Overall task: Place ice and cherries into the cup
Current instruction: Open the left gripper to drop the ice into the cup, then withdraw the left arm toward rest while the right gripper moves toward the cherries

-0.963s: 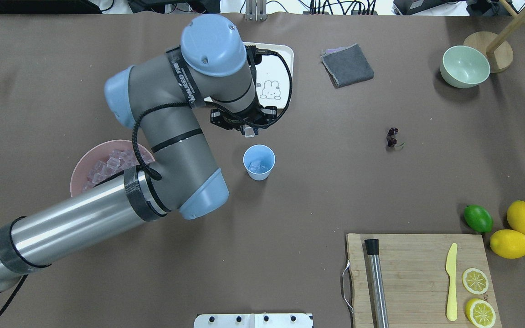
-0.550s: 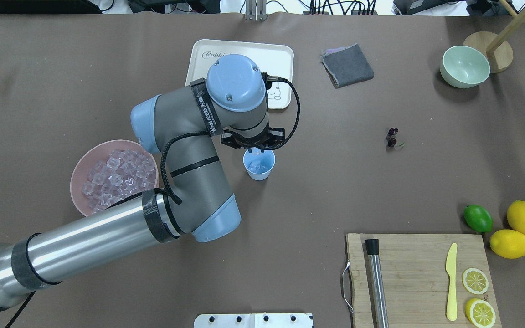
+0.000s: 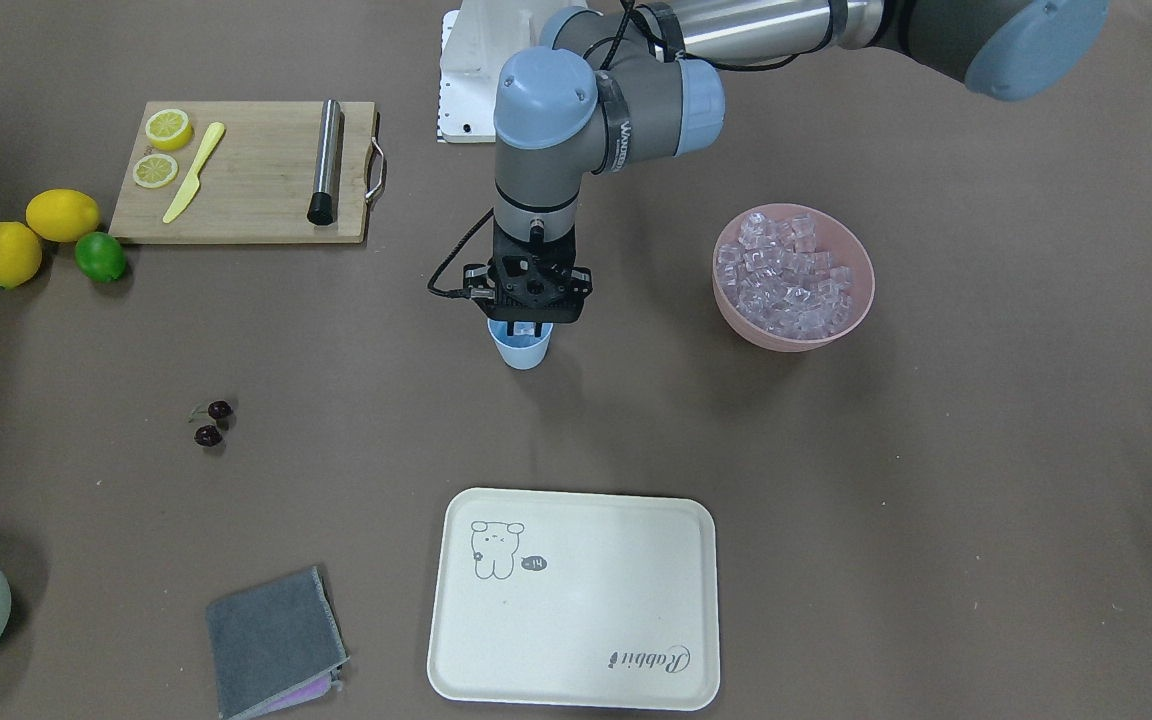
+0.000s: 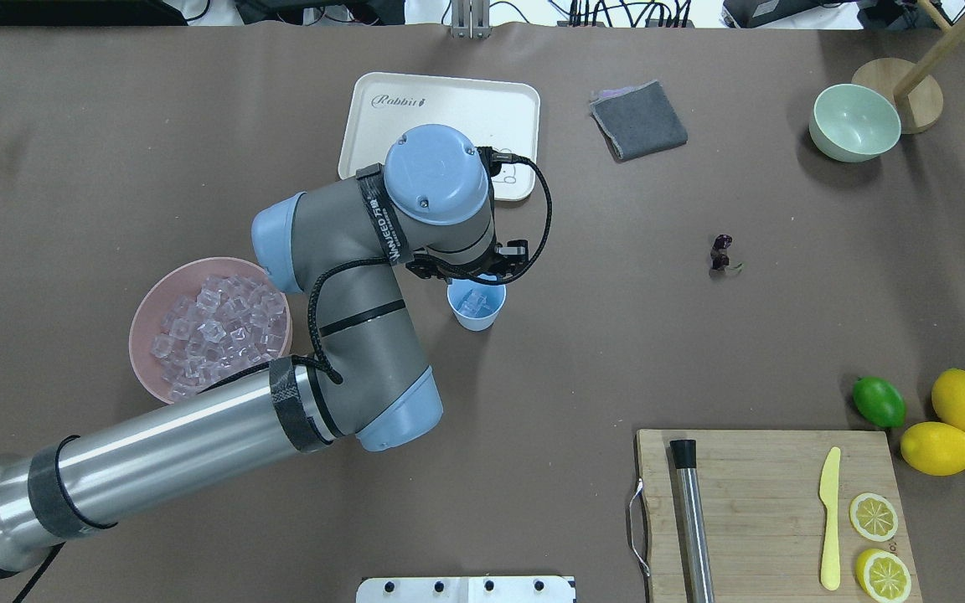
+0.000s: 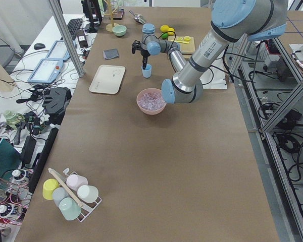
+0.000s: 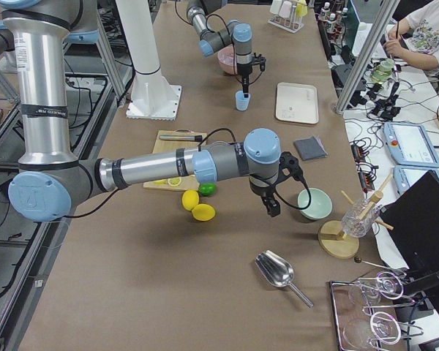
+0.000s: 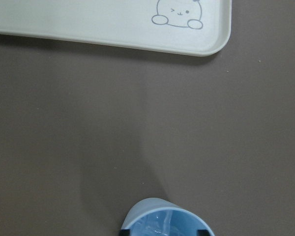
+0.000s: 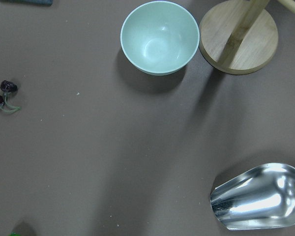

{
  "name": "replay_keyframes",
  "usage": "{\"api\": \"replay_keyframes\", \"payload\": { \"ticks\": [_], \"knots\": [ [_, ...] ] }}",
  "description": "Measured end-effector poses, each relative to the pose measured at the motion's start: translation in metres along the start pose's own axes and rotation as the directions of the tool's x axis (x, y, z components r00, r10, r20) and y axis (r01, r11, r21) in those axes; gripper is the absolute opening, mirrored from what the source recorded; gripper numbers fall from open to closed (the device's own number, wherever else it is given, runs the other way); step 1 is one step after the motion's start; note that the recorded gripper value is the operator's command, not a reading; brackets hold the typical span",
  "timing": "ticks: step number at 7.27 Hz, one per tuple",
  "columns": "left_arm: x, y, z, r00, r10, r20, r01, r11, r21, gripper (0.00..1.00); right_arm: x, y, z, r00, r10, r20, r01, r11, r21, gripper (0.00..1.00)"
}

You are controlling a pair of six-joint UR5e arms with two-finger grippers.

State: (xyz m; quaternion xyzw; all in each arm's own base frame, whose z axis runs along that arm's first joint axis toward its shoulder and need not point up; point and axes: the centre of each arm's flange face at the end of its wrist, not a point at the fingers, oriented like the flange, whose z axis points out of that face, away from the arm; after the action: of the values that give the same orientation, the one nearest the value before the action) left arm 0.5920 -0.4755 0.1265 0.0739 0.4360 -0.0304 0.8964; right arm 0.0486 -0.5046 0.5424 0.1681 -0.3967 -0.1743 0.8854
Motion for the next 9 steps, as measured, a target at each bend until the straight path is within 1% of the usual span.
{"api": "replay_keyframes", "payload": {
  "ticks": [1, 2, 3, 4, 5, 7, 8, 9],
  "knots": [
    [-0.005, -0.011, -0.015, 1.0, -0.008, -0.012, 0.009, 1.0, 0.016, 0.97, -0.002, -0.002, 0.001, 1.0, -0.001, 0.002, 0.001, 1.0, -0.002, 0.99],
    [-0.022, -0.031, -0.042, 0.999, -0.03, -0.026, 0.031, 0.999, 0.025, 0.97, -0.006, -0.006, 0.002, 1.0, 0.003, 0.004, -0.003, 1.0, -0.002, 0.99],
    [-0.056, -0.052, -0.065, 0.997, -0.064, -0.035, 0.065, 0.998, 0.022, 0.97, -0.012, -0.015, 0.005, 1.0, 0.006, 0.008, -0.006, 1.0, -0.004, 0.99],
    [-0.107, -0.069, -0.08, 0.994, -0.104, -0.028, 0.105, 0.994, 0.033, 0.97, -0.027, -0.03, 0.014, 1.0, 0.018, 0.018, -0.018, 1.0, -0.014, 0.99],
    [-0.164, -0.082, -0.089, 0.992, -0.13, -0.006, 0.13, 0.991, 0.044, 0.97, -0.05, -0.051, 0.027, 0.999, 0.04, 0.033, -0.039, 0.999, -0.03, 0.99],
    [-0.288, -0.095, -0.097, 0.992, -0.12, 0.047, 0.118, 0.992, 0.034, 0.97, -0.118, -0.096, 0.067, 0.995, 0.074, 0.07, -0.07, 0.996, -0.054, 0.99],
    [-0.334, -0.094, -0.103, 0.994, -0.101, 0.051, 0.1, 0.995, 0.029, 0.97, -0.166, -0.116, 0.095, 0.991, 0.11, 0.073, -0.106, 0.993, -0.053, 0.99],
    [-0.359, -0.092, -0.105, 0.997, -0.068, 0.049, 0.066, 0.998, 0.023, 0.97, -0.218, -0.13, 0.13, 0.988, 0.144, 0.059, -0.142, 0.989, -0.043, 0.99]
  ]
}}
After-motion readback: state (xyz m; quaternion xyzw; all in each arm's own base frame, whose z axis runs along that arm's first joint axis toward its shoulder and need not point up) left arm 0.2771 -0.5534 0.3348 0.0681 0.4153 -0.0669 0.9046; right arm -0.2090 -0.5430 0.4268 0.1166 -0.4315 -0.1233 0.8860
